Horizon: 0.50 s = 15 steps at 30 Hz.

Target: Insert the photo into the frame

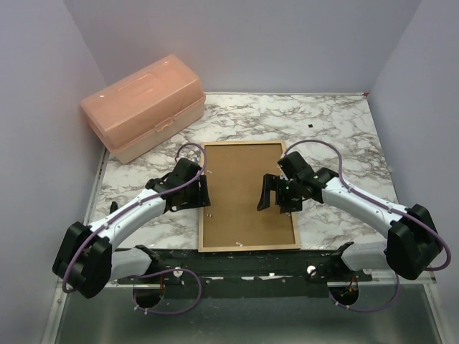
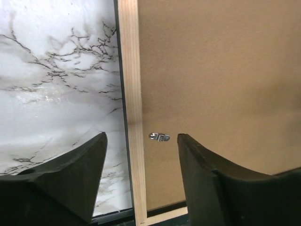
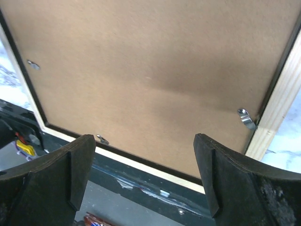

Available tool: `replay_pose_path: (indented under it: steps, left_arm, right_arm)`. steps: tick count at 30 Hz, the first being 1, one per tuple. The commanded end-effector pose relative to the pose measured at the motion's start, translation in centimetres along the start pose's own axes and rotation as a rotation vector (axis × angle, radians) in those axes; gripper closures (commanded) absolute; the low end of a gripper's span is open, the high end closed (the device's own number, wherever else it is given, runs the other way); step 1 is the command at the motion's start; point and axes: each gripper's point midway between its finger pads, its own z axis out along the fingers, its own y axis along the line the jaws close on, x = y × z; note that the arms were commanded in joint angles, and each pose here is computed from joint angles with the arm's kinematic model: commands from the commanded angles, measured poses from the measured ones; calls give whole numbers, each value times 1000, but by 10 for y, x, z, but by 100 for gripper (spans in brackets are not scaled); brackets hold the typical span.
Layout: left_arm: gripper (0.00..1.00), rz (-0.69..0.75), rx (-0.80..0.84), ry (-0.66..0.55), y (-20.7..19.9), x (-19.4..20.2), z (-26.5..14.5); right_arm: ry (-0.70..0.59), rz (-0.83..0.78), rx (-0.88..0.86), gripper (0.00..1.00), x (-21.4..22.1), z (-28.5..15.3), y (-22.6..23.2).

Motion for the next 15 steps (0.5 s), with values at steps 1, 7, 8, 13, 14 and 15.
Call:
replay_pose_path:
  steps: [1, 7, 8, 13, 14, 15]
  left_arm:
    - [32, 42, 30, -63, -5, -14, -22]
    - [27, 48, 16, -19, -2, 2, -15]
    - [27, 45, 12, -8, -2, 6, -13]
    - [27, 28, -17, 46, 3, 23, -2]
    - [27, 24, -24, 55, 4, 25, 0]
    - [27, 20, -34, 65, 6, 27, 1]
  right_arm:
    - [-69, 4, -57, 6, -21, -8, 21]
    - [-103, 44, -32, 4, -36, -8, 8]
    - [-106, 56, -20, 4, -38, -8, 2]
    - [-156, 88, 136, 4, -45, -15, -37]
    - [-165, 95, 167, 3, -46, -16, -45]
    - [-158, 104, 186, 3, -43, -15, -51]
